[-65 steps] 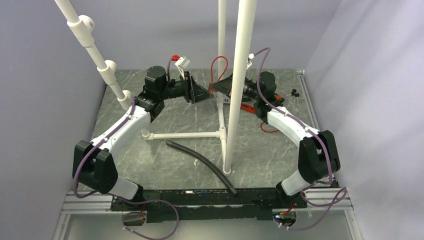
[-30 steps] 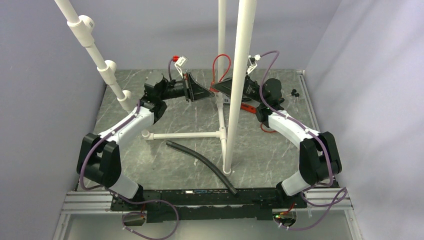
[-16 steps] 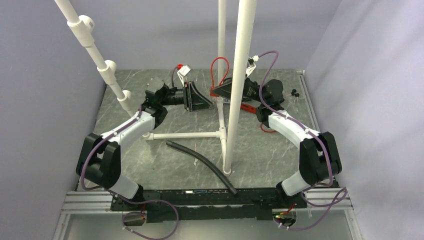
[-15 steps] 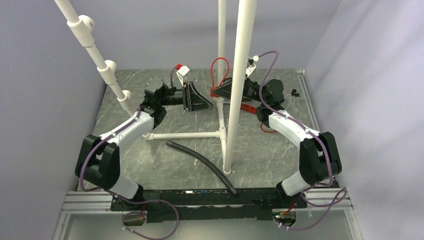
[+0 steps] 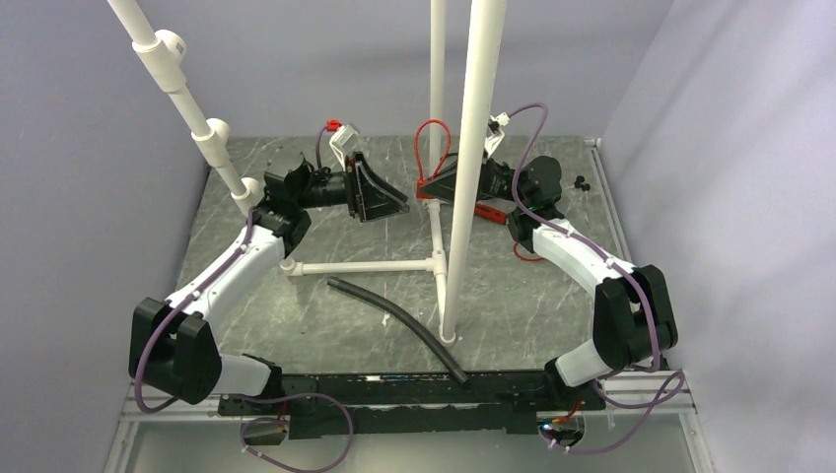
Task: Lock with the key
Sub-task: Lock the lock.
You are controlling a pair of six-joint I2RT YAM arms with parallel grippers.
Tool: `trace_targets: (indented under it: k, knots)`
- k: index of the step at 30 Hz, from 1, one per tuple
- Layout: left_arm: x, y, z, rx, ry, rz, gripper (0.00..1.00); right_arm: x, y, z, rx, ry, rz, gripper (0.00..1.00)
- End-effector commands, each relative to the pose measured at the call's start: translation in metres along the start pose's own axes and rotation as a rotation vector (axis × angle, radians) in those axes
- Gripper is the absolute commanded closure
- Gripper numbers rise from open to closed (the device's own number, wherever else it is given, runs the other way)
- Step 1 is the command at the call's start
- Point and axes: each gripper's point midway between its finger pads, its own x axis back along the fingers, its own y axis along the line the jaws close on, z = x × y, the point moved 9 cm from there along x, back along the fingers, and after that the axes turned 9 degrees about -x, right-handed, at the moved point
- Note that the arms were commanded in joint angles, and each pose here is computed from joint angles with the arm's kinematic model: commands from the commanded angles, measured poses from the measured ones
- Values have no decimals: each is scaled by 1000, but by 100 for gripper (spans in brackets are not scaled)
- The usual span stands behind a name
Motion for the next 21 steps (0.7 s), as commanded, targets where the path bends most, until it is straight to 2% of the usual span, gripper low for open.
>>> trace_targets:
  k: [1,4,8,10,15,21]
  knots:
    - [-12,1,-5,-29,-51,3,42,-5,23,-17,76,-85,-44,100]
    - [-20,0,-5,-42,-58,-1,40,-7,26,-19,70,-94,-47,100]
    - [-27,2,-9,-36,-74,7,43,-9,27,-17,65,-95,-56,100]
    - [-30,2,-9,-23,-76,18,48,-10,28,-17,65,-97,-60,100]
    - [-33,1,-7,14,-76,33,70,-11,30,-17,64,-104,-72,100]
    - [-33,-3,-9,55,-107,63,82,-11,36,-18,61,-116,-95,100]
